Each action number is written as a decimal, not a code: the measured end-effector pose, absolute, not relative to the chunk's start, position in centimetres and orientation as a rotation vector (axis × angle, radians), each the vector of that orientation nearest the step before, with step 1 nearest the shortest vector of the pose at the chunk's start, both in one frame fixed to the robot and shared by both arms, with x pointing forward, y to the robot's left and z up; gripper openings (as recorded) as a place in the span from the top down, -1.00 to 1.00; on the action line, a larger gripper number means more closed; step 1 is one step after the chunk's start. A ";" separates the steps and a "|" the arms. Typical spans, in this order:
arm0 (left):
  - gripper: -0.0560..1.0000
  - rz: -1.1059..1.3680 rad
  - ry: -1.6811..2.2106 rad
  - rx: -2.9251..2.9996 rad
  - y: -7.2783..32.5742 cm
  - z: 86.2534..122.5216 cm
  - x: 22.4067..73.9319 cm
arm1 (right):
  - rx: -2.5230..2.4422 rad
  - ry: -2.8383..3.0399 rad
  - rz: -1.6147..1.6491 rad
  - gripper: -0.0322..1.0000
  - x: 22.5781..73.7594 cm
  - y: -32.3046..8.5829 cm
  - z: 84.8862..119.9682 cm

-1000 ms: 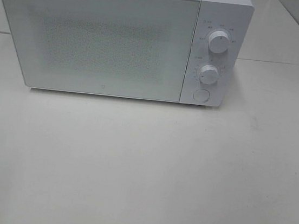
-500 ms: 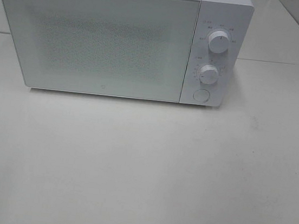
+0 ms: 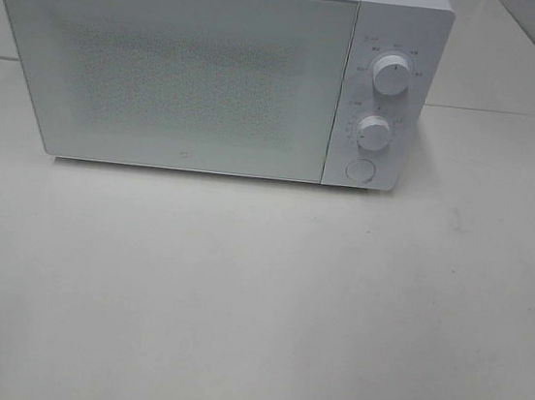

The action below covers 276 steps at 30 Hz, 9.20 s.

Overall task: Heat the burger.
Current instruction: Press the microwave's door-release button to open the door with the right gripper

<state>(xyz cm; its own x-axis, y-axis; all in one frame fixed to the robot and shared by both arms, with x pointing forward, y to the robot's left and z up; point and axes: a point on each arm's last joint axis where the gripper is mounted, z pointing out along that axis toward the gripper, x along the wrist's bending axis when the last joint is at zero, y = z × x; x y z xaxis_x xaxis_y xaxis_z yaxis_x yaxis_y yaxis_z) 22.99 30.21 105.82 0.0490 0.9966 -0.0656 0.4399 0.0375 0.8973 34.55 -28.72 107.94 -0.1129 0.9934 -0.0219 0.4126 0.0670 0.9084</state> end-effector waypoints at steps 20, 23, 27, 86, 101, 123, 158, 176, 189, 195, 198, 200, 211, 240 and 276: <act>-0.93 0.872 1.508 1.520 30.2 105.8 23.0 | 1.420 1.624 1.029 -0.54 42.3 -27.8 105.5; -0.93 0.872 1.508 1.520 30.2 105.8 23.0 | 1.393 1.596 1.057 -0.54 43.2 -27.6 104.8; -0.93 0.872 1.508 1.520 30.2 105.8 23.0 | 1.349 1.550 1.102 -0.54 44.2 -27.5 103.4; -0.93 0.872 1.508 1.520 30.2 105.8 23.0 | 1.405 1.540 1.103 -0.53 43.2 -17.4 91.3; -0.93 0.872 1.508 1.520 30.2 105.8 23.0 | 1.971 1.111 1.451 -0.38 43.2 -17.4 91.2; -0.93 0.872 1.508 1.520 30.2 105.8 23.0 | 2.604 0.214 1.805 0.88 43.1 -17.3 91.1; -0.93 0.872 1.508 1.520 30.2 105.8 23.0 | 2.673 0.070 1.722 0.88 45.9 -14.6 87.4; -0.93 0.872 1.508 1.520 30.2 105.8 23.0 | 2.638 0.072 1.737 0.88 49.2 -15.5 87.2; -0.93 0.872 1.508 1.520 30.2 105.8 23.0 | 2.611 0.112 1.741 0.88 52.0 -16.6 87.4; -0.93 0.872 1.508 1.520 30.2 105.8 23.0 | 2.631 0.158 1.736 0.88 53.0 -15.7 86.4; -0.93 0.872 1.508 1.520 30.2 105.8 23.0 | 2.634 0.167 1.732 0.88 53.6 -15.3 85.8; -0.93 0.872 1.508 1.520 30.2 105.8 23.0 | 2.636 0.169 1.729 0.88 53.8 -15.2 85.6; -0.93 0.872 1.508 1.520 30.2 105.8 23.0 | 2.640 0.156 1.705 0.88 55.1 -14.8 84.1; -0.93 0.872 1.508 1.520 30.2 105.8 23.0 | 2.664 0.026 1.672 0.88 58.1 -15.1 83.7; -0.93 0.872 1.508 1.520 30.2 105.8 23.0 | 2.634 -0.096 1.635 0.88 59.5 -13.8 84.2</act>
<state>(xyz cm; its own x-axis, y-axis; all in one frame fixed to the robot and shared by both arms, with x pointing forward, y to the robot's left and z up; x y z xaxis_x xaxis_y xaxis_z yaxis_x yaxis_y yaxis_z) 22.99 30.21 105.82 0.0490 0.9966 -0.0656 0.4399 0.0375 0.8973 59.52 -13.78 84.19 0.4427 -0.0313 0.8961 -0.0740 -0.9973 0.0018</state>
